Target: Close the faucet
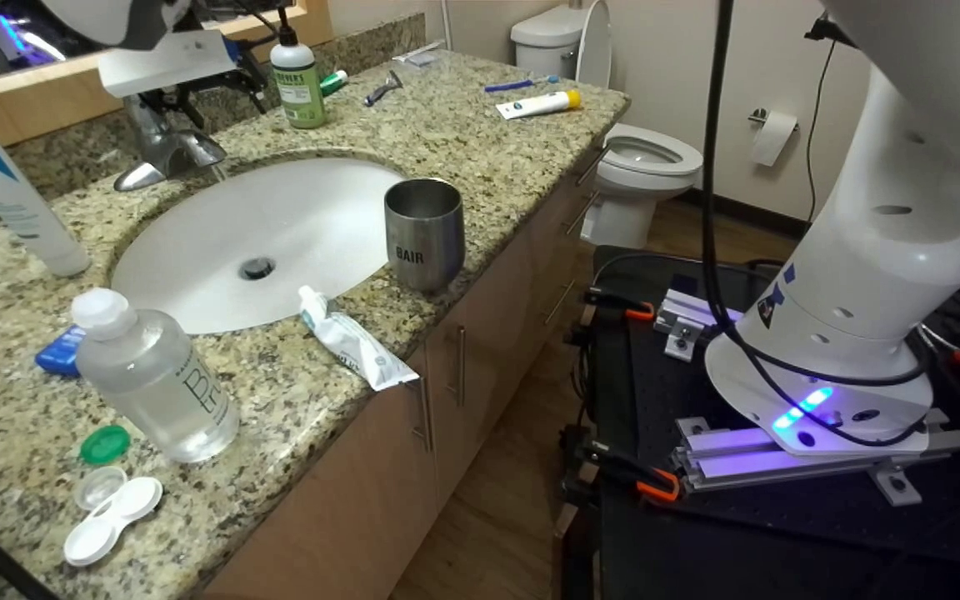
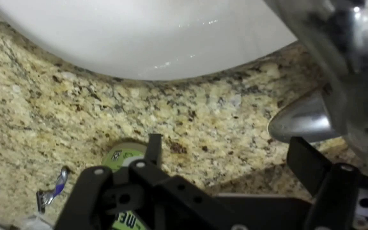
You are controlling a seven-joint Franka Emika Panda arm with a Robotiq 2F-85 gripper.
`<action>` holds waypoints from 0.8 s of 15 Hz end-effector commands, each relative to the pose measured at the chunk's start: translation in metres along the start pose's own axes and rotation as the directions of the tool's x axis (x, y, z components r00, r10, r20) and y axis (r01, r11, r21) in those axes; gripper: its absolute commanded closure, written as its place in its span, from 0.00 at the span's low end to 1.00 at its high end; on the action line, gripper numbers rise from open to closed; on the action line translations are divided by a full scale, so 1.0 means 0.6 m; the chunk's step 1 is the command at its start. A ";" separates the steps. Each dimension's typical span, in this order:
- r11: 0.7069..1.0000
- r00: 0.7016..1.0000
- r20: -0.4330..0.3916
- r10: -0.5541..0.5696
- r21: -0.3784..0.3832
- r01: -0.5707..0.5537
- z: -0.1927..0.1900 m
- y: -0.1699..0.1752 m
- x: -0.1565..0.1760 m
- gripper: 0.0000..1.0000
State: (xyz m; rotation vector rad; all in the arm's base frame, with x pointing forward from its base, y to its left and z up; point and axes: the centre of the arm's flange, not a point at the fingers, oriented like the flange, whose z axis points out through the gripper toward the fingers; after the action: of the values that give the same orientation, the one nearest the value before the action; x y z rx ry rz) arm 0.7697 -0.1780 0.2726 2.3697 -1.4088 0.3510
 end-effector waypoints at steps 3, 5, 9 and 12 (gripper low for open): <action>0.998 0.980 -0.198 0.017 -0.048 -0.027 -0.079 0.026 -0.061 0.00; 0.999 0.972 -0.236 0.000 -0.049 -0.012 -0.099 0.026 -0.073 0.00; 0.999 0.945 -0.321 -0.053 -0.011 0.052 -0.126 0.023 -0.098 0.00; 0.991 0.930 -0.348 -0.116 0.017 0.130 -0.127 0.019 -0.107 0.00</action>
State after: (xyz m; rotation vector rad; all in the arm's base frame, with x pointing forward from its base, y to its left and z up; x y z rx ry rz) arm 0.7576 -0.1063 0.3235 2.2137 -1.1667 0.7117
